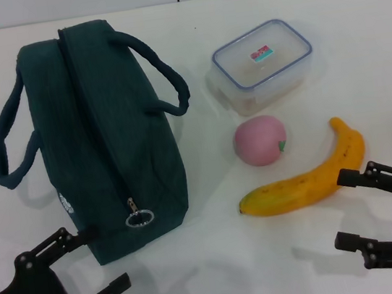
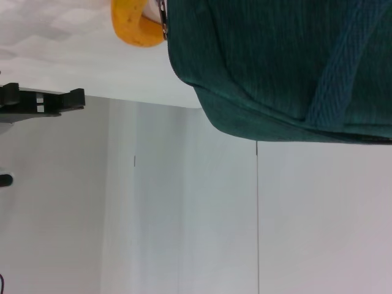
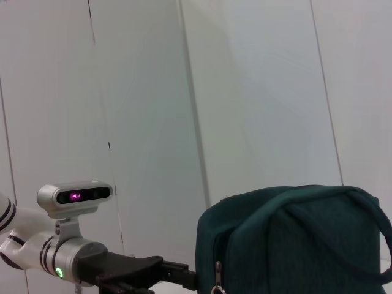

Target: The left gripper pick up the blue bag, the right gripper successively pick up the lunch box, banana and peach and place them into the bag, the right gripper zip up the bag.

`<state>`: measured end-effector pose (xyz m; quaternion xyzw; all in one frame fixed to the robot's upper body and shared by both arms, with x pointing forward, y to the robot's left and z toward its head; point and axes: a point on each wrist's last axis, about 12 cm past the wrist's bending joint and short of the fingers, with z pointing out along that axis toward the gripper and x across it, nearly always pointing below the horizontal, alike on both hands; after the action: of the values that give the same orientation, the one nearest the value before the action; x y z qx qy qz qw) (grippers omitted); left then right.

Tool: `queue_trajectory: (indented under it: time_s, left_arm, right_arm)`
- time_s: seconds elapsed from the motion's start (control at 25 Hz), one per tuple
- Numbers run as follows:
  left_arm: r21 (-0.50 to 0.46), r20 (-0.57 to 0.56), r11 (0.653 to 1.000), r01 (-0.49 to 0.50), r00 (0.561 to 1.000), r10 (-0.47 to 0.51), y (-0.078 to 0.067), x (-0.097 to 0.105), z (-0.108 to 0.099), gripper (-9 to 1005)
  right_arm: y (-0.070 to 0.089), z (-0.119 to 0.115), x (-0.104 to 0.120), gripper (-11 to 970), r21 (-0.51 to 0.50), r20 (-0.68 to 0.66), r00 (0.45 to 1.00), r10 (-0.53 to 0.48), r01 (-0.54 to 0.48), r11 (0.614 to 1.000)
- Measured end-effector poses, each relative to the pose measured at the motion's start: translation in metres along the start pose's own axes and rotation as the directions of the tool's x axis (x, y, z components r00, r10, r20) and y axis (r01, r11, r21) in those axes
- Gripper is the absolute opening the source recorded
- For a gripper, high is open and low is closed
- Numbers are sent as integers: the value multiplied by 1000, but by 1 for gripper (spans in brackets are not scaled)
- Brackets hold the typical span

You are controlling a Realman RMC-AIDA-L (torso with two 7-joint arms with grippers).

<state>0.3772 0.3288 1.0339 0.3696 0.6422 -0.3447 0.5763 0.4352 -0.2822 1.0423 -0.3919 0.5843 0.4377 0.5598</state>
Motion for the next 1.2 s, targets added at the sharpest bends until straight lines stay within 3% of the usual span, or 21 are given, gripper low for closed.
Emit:
queue_trajectory:
  time_s: [0.52,0.8,1.04,1.2]
  left_arm:
    - [12,12,1000,9,1000,-9,-1,-1,0,789]
    - [131,157,984,125,977,-145,0,-23,9,788]
    - [70,298,968,241,921,-251,23,-44,5,787]
    - [2,319,929,369,881,-351,58,-58,4,779]
  right_arm:
    - [0,0,0,842,-2,1,1000,0,0,1000]
    - [-2,1,-1,840,-1,1,1000,-4,4,1000]
    - [-2,2,-1,838,-4,1,1000,-4,4,1000]
    - [-3,3,-1,837,-7,-1,1000,-5,5,1000]
